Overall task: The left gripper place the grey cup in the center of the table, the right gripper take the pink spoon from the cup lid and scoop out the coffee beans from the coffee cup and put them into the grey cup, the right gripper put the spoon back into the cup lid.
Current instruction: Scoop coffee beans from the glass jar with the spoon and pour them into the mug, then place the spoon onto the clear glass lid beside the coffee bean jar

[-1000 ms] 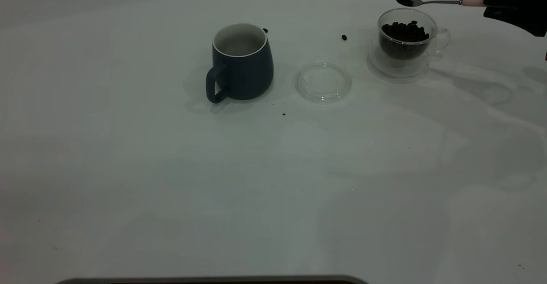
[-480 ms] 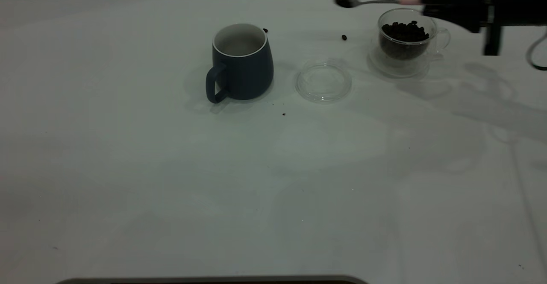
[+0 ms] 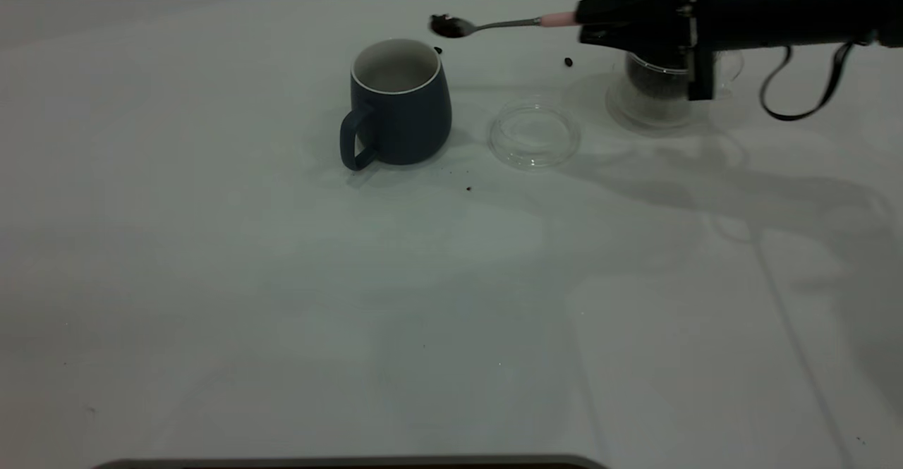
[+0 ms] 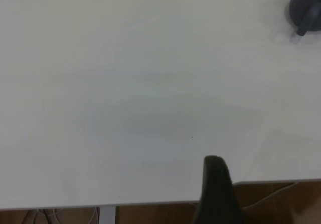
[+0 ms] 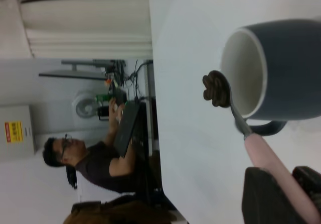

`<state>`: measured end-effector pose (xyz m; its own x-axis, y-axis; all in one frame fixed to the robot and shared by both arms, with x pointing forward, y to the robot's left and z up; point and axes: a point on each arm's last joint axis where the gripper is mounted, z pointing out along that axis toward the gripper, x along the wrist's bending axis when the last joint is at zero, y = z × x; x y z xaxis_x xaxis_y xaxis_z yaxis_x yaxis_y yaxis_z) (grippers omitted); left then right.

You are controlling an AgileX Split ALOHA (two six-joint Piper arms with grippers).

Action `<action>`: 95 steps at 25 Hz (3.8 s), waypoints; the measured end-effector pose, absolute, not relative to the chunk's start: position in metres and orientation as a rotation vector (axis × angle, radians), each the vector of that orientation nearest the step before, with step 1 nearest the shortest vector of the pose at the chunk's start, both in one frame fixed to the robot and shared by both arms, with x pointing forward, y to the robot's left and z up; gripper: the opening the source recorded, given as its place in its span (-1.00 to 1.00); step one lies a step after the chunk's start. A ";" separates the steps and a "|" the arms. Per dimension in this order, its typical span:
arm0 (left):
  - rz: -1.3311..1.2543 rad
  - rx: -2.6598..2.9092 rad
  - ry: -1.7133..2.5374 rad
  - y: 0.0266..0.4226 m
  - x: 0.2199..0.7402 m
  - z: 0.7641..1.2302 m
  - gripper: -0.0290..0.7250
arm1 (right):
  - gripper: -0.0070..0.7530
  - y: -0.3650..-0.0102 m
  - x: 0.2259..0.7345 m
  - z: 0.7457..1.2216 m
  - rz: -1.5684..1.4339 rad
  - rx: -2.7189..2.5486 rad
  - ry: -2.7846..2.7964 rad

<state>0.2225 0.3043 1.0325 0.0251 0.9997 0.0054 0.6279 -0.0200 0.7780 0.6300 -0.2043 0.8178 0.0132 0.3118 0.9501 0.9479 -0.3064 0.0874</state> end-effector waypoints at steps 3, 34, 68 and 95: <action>0.801 1.711 1.664 0.304 0.222 1.033 0.58 | -0.68 -0.191 0.633 0.820 -1.304 -1.651 -1.332; 0.802 1.713 1.663 0.304 0.222 1.033 0.58 | -0.68 -0.178 0.652 0.827 -1.606 -1.283 -2.156; 0.801 1.711 1.664 0.304 0.222 1.033 0.58 | -0.68 -0.257 0.625 0.754 -1.206 -1.982 -1.378; 0.802 1.713 1.663 0.304 0.222 1.033 0.58 | 0.74 -0.260 0.621 0.753 -1.084 -1.891 -1.493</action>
<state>0.2225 0.3043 1.0325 0.0264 0.9996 0.0070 0.6279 -0.0220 0.7780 0.6213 -0.2596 0.7533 0.0839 0.5630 0.8222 0.9562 -0.2777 0.0925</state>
